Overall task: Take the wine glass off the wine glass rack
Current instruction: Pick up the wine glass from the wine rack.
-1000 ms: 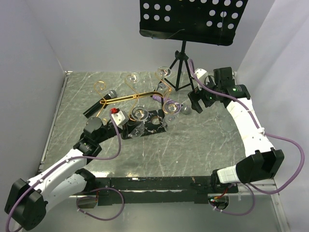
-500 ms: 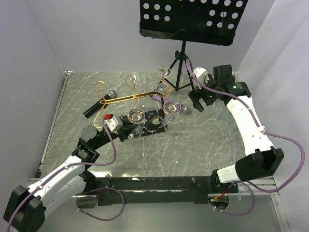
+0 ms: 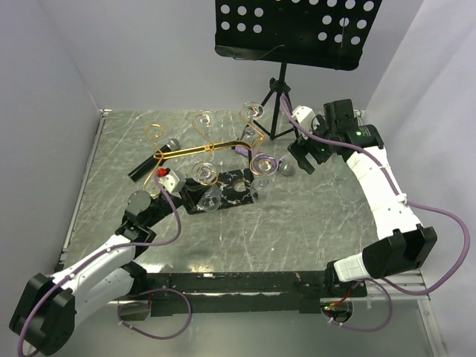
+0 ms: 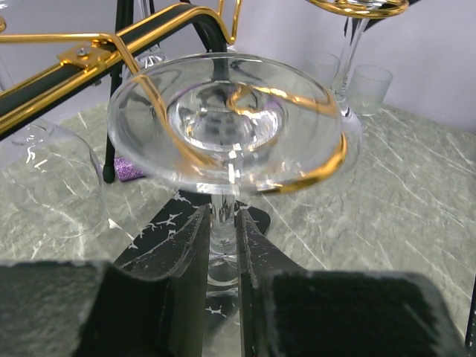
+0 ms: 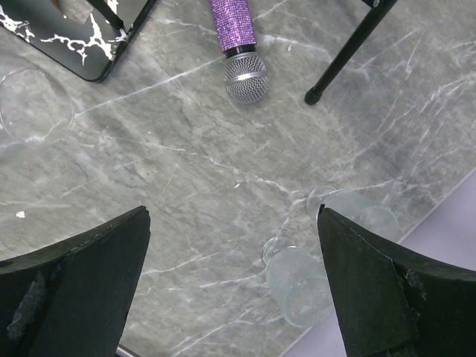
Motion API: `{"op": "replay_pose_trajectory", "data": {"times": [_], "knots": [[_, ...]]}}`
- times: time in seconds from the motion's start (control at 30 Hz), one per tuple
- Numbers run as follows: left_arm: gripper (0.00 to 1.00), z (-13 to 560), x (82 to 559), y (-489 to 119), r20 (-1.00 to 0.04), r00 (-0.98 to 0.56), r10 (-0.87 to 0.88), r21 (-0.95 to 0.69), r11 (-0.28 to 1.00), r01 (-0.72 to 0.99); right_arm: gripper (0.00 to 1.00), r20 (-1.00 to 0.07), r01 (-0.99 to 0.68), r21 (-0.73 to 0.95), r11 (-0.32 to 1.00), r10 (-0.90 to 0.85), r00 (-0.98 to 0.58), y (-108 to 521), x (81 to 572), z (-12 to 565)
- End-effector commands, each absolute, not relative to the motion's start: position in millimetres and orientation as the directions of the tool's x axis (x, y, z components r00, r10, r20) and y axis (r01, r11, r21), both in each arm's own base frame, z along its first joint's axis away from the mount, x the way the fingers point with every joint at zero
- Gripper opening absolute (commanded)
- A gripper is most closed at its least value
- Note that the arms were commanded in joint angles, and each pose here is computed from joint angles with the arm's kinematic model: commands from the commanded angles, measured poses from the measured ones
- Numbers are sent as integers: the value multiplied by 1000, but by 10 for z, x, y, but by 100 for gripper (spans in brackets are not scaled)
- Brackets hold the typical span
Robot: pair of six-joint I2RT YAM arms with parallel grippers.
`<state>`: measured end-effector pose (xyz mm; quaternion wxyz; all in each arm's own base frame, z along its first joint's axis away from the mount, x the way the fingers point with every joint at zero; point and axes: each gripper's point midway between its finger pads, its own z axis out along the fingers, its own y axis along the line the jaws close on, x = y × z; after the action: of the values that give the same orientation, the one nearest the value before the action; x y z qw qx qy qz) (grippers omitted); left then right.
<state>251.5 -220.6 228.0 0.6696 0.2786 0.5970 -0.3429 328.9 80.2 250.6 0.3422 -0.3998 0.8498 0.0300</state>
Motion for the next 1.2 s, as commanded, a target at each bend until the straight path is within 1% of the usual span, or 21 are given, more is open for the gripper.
{"op": "replay_pose_trajectory", "data": {"times": [0.0,0.27,0.47,0.7,0.9,1.07,1.17], "knots": [[1,2852,2606,-2226,-960,180,-215,9,617,787,100,-613,-694,-249,676,-664,-428,782,3236,2534],[1,2972,2668,-2270,-951,208,-227,26,616,788,100,-606,-689,-248,681,-664,-439,751,3157,2440],[1,2940,2675,-2295,-954,199,-224,22,612,791,100,-602,-687,-246,684,-663,-445,742,3151,2425],[1,2942,2756,-2331,-952,251,-172,91,626,775,100,-599,-690,-241,682,-664,-447,763,3185,2418],[1,2942,2821,-2278,-957,229,-180,50,675,736,100,-600,-691,-244,681,-665,-444,777,3202,2421],[1,2961,2794,-2288,-963,196,-185,20,675,737,100,-600,-689,-241,683,-663,-448,780,3195,2398],[1,2947,2774,-2316,-967,194,-168,34,665,746,100,-603,-686,-239,687,-659,-450,781,3207,2384]]}}
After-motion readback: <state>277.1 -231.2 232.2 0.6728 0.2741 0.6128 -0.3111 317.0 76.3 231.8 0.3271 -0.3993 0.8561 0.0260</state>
